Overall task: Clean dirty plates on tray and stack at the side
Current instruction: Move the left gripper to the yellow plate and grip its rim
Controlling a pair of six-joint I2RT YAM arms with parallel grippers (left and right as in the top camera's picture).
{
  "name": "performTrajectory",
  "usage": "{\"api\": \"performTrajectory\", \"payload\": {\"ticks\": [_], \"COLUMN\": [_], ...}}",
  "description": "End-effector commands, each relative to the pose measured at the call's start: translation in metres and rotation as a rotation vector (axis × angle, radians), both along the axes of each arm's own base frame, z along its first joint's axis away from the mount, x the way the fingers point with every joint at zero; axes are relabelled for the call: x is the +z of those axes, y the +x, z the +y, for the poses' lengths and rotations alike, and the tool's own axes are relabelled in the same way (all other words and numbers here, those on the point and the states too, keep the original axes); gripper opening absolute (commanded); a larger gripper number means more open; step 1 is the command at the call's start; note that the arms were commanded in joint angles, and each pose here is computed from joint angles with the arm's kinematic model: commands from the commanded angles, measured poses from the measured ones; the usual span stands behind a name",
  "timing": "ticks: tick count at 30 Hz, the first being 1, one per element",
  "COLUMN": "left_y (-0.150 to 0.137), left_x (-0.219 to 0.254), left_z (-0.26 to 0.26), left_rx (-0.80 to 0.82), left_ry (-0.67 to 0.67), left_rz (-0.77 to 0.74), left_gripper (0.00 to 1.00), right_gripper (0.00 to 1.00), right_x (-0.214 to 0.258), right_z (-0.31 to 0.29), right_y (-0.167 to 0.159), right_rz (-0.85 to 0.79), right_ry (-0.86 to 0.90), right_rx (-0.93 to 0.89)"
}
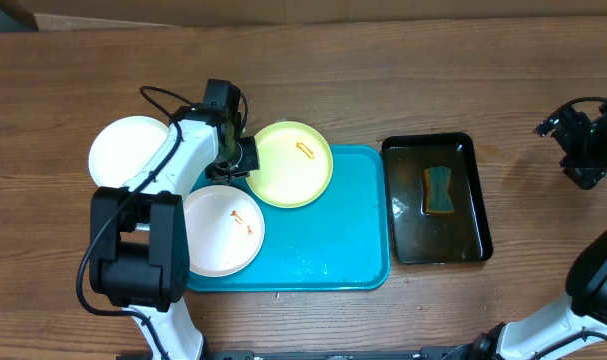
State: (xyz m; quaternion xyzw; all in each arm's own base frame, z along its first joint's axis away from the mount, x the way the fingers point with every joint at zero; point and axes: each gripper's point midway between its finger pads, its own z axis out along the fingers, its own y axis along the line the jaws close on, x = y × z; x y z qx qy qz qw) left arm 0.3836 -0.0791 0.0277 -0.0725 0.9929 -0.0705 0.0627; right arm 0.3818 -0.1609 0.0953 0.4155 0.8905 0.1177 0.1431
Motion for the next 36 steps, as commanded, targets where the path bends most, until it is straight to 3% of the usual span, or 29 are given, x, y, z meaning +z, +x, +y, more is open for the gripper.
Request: {"api": "performTrajectory", "payload": {"ticks": [1, 15, 21, 22, 24, 36], "left_y": [-0.007, -0.049, -0.051, -0.048, -0.047, -0.05], "left_x": [-0.004, -0.007, -0.007, -0.007, -0.007, -0.007], "left_z": [-0.025, -0.072, -0.072, -0.07, -0.071, -0.08], "left_rx": [-0.133, -0.311, -0.293, -0.276, -0.269, -0.266], "left_ry": [-0.059, -0.035, -0.027, -0.026, -0.028, -0.032], "left_rz": [0.009, 0.106, 0.115, 0.108, 0.105, 0.105], "left_gripper": [0.04, 0.06, 0.2, 0.3, 0.36, 0.32], "right_gripper": [1.0, 1.0, 1.0, 1.0, 1.0, 1.0], "right_x": [0.015, 0.015, 0.015, 0.015, 0.015, 0.015], "right_z": [-0.003, -0.003, -0.003, -0.003, -0.003, -0.003], "right_y": [0.005, 0.005, 0.005, 0.005, 0.005, 0.005], "right_rz": [-0.04, -0.04, -0.04, -0.04, -0.04, -0.041], "right_ry": [-0.016, -0.016, -0.016, -0.016, -0.016, -0.014], "right_rx": [-0.004, -0.004, -0.004, -0.004, -0.004, -0.004]}}
